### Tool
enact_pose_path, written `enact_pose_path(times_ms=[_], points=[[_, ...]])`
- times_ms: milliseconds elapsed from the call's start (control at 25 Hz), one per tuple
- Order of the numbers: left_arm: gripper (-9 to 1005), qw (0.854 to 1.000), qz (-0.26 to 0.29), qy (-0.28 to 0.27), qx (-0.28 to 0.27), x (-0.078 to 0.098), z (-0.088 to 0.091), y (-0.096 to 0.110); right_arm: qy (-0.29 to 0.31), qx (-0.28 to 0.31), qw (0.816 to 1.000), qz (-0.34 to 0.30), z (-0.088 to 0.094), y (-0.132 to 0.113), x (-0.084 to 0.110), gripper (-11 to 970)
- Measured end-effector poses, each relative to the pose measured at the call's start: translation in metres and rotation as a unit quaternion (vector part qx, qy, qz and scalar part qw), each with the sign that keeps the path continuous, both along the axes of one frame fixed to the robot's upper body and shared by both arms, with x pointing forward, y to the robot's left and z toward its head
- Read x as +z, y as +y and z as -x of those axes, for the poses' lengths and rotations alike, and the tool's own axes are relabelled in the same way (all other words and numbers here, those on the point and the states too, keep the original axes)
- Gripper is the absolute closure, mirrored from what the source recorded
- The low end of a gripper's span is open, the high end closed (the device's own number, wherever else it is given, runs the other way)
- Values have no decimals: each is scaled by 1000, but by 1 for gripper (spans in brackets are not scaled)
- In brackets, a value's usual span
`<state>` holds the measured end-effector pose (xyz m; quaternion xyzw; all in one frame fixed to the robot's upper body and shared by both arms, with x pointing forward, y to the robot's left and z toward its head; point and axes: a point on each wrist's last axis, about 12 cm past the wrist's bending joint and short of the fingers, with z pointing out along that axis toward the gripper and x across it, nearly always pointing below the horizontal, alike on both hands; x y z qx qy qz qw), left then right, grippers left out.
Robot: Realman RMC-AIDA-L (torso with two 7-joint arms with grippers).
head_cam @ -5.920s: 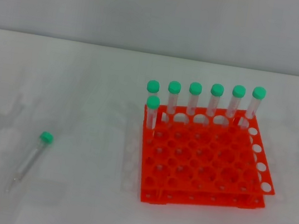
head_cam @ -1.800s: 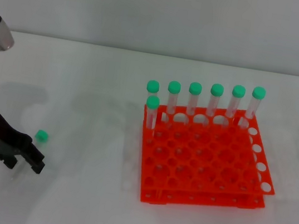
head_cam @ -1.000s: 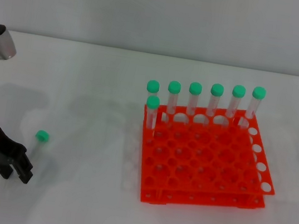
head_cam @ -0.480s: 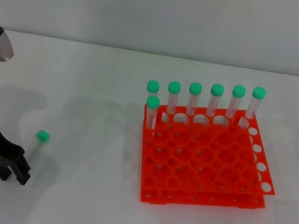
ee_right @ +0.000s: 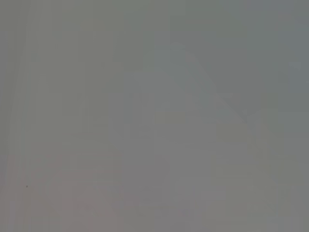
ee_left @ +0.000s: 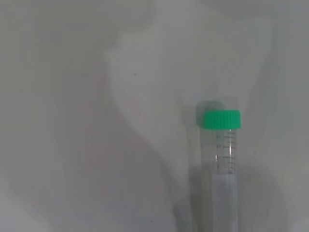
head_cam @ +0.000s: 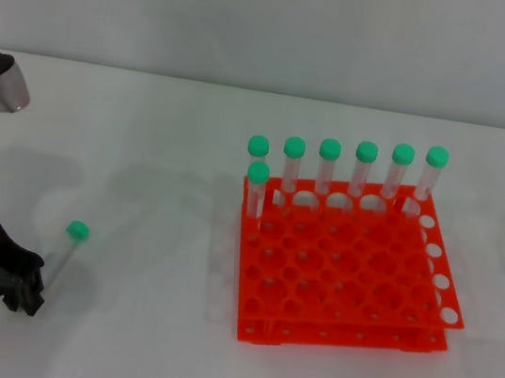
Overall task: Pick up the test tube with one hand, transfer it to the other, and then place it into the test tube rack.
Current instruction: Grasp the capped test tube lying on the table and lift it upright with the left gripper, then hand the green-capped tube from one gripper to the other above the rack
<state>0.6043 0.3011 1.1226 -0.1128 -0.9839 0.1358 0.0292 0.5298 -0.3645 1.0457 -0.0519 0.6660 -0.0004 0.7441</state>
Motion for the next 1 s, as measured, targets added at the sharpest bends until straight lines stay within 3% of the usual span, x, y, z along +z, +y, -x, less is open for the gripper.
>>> enact_pose_path(times_ms=[280, 480, 680, 840, 1000], points=[[814, 1000, -2, -8, 5, 3, -3, 2, 1, -1, 1000, 1, 1, 0, -1, 314], [813, 1000, 5, -25, 13, 6, -7, 4, 3, -2, 1000, 1, 1, -1, -1, 314], [812, 995, 45, -81, 44, 24, -13, 22, 2, -1, 1000, 2, 1, -1, -1, 314], [809, 981, 118, -151, 42, 38, -11, 32, 0, 10, 1000, 8, 2, -1, 0, 314], [805, 949, 221, -225, -4, 43, -2, 31, -16, 49, 998, 21, 6, 5, 4, 314]])
